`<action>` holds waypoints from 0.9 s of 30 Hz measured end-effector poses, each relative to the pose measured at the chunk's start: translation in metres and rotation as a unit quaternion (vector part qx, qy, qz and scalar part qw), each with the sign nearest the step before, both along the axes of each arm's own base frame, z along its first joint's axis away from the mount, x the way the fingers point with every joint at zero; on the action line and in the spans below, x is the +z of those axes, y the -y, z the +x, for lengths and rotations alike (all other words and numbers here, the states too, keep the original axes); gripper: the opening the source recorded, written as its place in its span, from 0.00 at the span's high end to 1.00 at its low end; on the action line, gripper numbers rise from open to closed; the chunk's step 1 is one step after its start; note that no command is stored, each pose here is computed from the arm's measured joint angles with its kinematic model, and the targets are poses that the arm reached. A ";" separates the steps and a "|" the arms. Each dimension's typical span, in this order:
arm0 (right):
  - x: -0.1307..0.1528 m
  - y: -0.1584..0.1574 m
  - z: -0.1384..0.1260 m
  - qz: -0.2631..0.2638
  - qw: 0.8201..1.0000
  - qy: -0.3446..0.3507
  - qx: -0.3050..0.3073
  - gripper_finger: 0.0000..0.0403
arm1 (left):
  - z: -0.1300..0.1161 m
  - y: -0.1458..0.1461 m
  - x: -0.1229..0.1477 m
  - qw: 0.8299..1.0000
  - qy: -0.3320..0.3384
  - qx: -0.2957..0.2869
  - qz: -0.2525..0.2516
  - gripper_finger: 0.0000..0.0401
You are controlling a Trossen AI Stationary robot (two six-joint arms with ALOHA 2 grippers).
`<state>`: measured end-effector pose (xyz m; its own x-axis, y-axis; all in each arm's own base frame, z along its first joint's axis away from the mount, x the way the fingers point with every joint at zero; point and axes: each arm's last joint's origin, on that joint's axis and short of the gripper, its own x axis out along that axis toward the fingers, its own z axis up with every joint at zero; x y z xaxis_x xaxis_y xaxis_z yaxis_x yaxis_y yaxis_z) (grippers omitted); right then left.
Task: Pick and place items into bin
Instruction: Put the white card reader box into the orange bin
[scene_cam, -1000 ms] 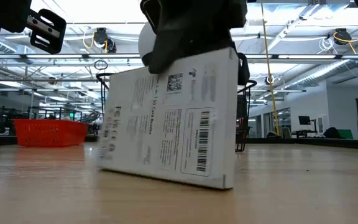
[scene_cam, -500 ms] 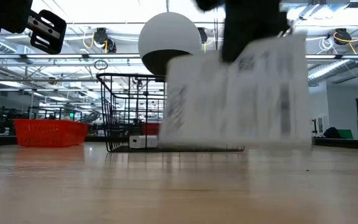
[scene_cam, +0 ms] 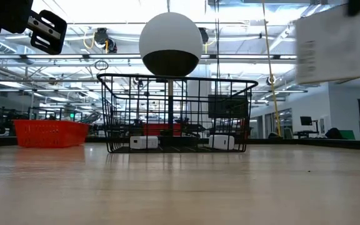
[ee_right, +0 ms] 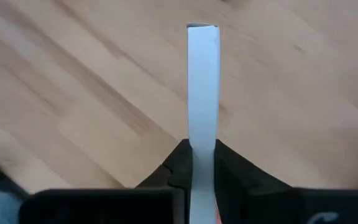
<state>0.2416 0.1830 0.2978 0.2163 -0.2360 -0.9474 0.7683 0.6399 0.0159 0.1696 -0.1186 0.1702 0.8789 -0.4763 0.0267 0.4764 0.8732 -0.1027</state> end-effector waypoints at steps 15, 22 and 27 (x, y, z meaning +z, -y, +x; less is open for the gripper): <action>0.002 -0.047 -0.072 0.008 0.997 -0.057 -0.043 0.92 | 0.000 -0.001 0.000 1.000 -0.002 0.018 -0.004 0.98; -0.004 -0.065 -0.093 0.012 0.996 -0.059 -0.068 0.92 | 0.000 -0.001 0.000 1.000 -0.004 0.018 -0.011 0.98; -0.017 -0.077 -0.097 0.003 0.994 -0.090 -0.067 0.92 | 0.000 -0.001 0.000 1.000 -0.004 0.018 -0.011 0.98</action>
